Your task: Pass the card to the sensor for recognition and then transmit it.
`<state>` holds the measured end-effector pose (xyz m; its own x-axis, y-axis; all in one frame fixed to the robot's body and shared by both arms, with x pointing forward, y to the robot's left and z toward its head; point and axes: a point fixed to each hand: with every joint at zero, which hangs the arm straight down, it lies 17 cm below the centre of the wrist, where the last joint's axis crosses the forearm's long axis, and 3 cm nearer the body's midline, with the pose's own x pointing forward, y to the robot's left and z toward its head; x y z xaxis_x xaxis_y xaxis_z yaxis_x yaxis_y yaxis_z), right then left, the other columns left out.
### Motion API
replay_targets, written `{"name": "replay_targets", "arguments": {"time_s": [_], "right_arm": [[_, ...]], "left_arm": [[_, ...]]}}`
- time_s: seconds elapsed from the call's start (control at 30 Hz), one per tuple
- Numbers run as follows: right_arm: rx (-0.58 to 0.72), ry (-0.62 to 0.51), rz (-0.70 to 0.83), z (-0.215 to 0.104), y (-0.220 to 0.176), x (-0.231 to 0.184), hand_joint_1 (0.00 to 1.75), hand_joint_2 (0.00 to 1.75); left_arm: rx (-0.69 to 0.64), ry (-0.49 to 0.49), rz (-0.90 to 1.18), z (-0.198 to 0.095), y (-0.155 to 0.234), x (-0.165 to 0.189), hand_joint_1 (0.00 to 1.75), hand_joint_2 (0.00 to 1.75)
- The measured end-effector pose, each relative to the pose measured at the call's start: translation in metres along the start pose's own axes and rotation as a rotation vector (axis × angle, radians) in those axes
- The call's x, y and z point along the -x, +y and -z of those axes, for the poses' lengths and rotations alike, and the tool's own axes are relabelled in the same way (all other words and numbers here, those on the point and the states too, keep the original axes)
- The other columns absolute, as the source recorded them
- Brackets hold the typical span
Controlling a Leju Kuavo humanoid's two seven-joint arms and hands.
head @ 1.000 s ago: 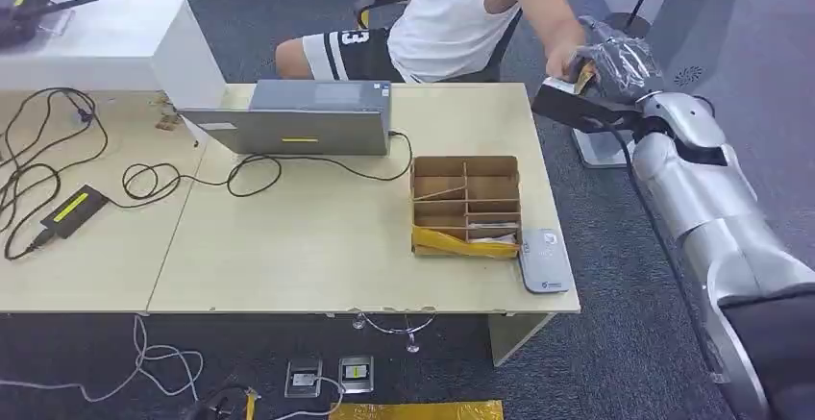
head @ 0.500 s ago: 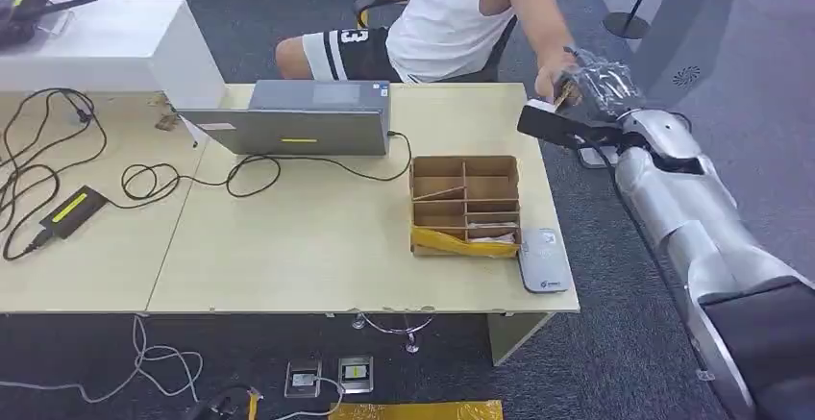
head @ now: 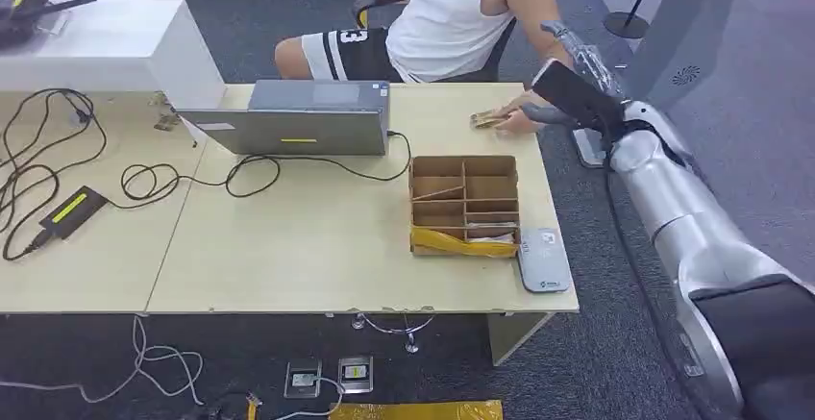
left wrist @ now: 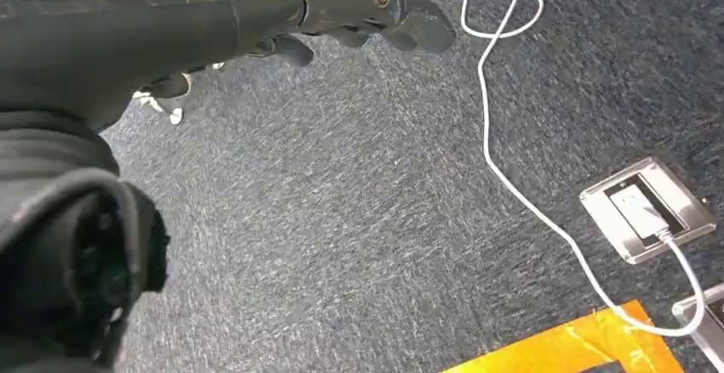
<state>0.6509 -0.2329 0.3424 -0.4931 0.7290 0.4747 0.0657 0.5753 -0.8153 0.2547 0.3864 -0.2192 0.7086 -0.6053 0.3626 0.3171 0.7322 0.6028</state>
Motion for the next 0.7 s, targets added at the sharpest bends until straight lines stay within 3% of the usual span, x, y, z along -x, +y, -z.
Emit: {"name": "replay_targets", "arguments": {"time_s": [0.2, 0.43, 0.7], "right_arm": [[-0.024, -0.052, 0.246, -0.006, 0.024, -0.051, 0.0, 1.75], [-0.034, -0.095, 0.258, -0.044, 0.045, -0.073, 0.0, 1.75], [-0.068, -0.052, 0.253, -0.091, 0.081, -0.062, 0.0, 1.75]], "left_arm": [[-0.007, -0.001, -0.009, -0.003, -0.002, 0.007, 0.0, 0.0], [-0.015, 0.015, -0.006, -0.005, -0.001, 0.019, 0.0, 0.0], [-0.027, 0.039, -0.023, -0.009, -0.003, 0.033, 0.0, 0.0]]}}
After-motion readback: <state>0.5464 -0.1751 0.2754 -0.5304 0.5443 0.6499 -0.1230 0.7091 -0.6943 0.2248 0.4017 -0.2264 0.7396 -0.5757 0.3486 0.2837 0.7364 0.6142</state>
